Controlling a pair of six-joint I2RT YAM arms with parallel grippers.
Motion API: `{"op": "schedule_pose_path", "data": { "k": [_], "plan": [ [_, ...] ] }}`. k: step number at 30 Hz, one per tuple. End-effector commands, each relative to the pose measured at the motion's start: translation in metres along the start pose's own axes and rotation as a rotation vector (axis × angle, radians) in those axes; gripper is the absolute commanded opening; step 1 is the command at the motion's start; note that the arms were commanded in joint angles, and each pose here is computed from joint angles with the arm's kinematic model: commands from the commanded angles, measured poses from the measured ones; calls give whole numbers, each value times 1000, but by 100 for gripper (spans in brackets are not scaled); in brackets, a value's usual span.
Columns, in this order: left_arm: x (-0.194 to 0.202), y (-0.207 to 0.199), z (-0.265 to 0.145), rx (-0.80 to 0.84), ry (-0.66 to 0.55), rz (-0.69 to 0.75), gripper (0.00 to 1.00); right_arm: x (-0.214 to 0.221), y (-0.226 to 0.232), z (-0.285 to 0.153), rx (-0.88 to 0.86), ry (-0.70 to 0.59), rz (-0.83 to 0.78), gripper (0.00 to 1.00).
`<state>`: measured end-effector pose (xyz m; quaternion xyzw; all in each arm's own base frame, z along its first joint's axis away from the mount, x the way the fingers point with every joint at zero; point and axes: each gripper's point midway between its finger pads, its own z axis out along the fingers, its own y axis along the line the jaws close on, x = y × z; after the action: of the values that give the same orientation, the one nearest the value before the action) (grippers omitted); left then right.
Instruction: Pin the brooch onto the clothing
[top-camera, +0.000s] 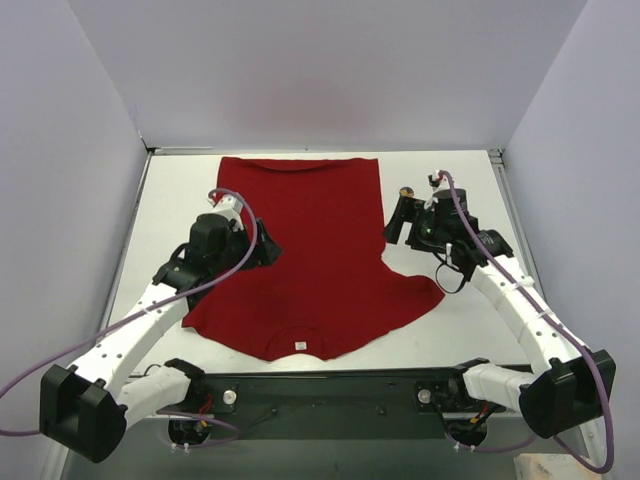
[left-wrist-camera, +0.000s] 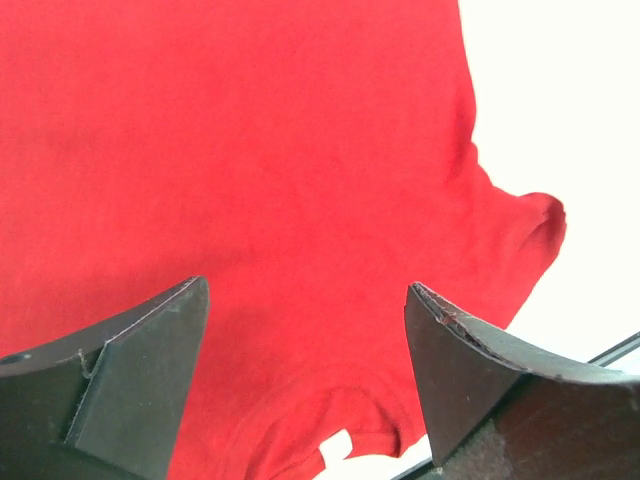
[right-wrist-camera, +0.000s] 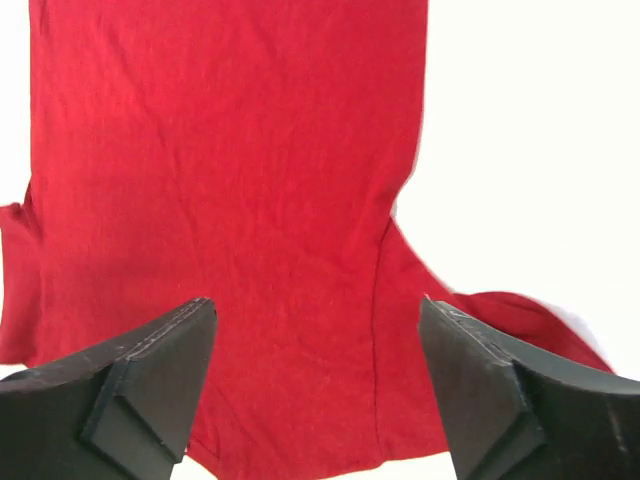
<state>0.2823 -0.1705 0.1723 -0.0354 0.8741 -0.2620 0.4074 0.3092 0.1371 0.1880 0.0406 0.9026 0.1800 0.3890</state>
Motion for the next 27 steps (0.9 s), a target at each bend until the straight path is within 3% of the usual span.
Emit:
{"op": "schedule_pose_path", "data": {
  "k": [1, 9, 11, 18, 27],
  "plan": [
    [-51, -42, 2, 124, -97, 63, 89, -10, -3, -2, -33, -27, 29, 88],
    [-72, -62, 22, 159, -69, 71, 92, -19, -10, 2, -33, -48, 46, 100],
    [-75, -59, 26, 135, -73, 70, 97, -20, -15, 6, -19, -41, 55, 100],
    [-94, -67, 39, 132, -85, 81, 97, -23, -33, 25, 47, -19, 76, 100],
    [-112, -83, 89, 154, -38, 66, 96, -43, -69, 66, 171, 7, 151, 99]
  ]
}}
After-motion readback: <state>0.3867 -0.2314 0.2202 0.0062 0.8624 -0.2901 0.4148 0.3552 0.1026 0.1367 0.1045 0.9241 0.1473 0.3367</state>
